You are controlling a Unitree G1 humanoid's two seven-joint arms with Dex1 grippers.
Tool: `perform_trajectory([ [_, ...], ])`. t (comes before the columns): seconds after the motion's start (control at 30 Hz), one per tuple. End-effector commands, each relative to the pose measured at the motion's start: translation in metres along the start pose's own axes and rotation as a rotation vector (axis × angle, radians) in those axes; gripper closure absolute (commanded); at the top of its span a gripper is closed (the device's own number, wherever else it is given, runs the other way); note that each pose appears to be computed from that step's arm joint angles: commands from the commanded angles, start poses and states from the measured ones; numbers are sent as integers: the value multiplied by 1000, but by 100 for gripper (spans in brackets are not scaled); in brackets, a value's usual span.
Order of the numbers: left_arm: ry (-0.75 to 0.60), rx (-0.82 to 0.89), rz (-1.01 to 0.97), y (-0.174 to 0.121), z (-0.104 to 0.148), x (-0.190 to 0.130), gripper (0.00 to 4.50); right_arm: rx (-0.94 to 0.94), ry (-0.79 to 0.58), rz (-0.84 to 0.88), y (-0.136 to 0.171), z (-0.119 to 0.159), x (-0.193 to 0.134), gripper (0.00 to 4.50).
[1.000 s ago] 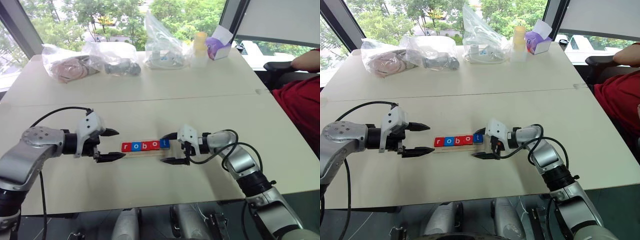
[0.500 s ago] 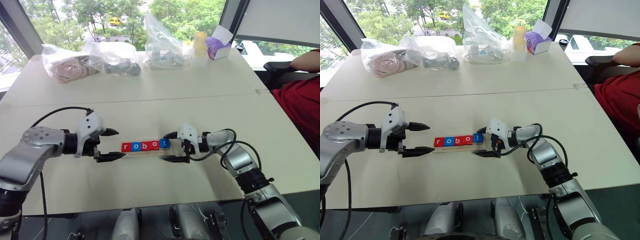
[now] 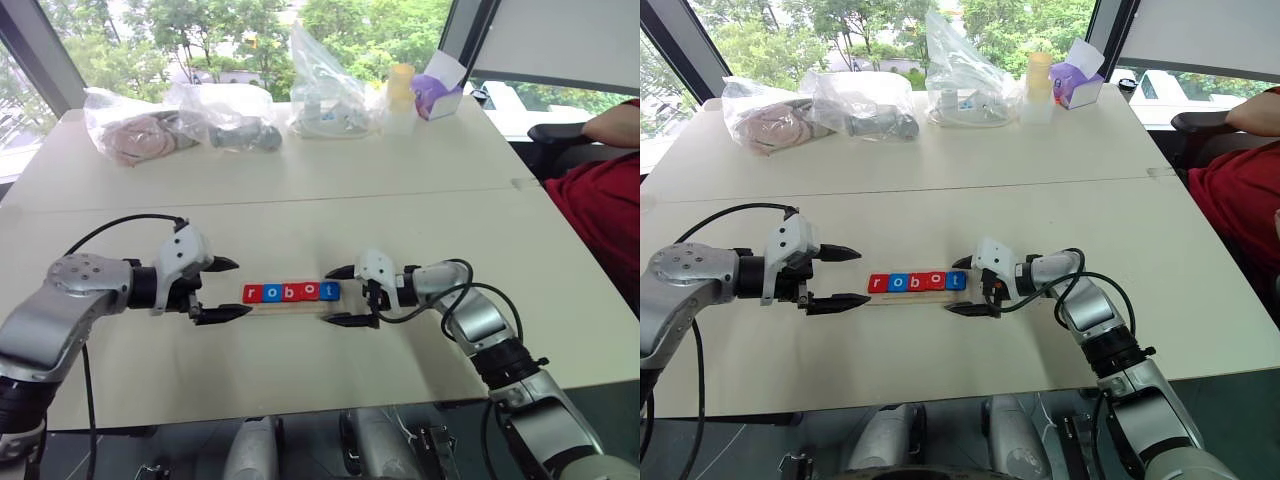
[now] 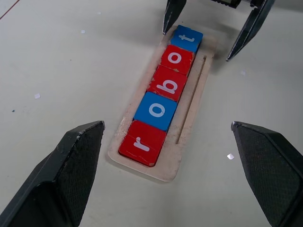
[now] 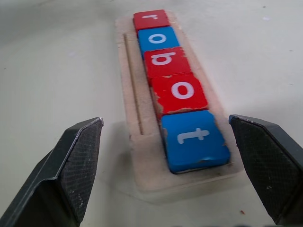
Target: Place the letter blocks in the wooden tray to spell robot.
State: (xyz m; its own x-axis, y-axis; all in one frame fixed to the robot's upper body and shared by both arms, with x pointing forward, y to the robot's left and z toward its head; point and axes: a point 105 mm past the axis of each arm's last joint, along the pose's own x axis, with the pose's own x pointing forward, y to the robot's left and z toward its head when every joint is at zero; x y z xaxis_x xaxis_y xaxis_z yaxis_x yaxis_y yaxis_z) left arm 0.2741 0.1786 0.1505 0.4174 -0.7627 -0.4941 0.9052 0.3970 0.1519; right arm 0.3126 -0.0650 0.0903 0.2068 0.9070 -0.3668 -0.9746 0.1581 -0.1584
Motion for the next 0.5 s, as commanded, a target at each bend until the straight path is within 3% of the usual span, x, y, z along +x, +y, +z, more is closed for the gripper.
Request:
perform_trajectory([
  [0.03, -43, 5, 41, 3, 7, -6, 0, -57, -70, -69, -8, 26, -11, 8],
  [0.13, -75, -50, 105, 9, 4, -16, 0, -40, -90, -165, -16, 34, -30, 8],
  [0.23, -22, -106, 145, 2, -17, -35, 0, 15, -82, -265, -13, 37, -57, 8],
  [0.5, -38, -288, 247, -26, -42, -56, 0, 227, -11, -465, 18, 13, -93, 8],
])
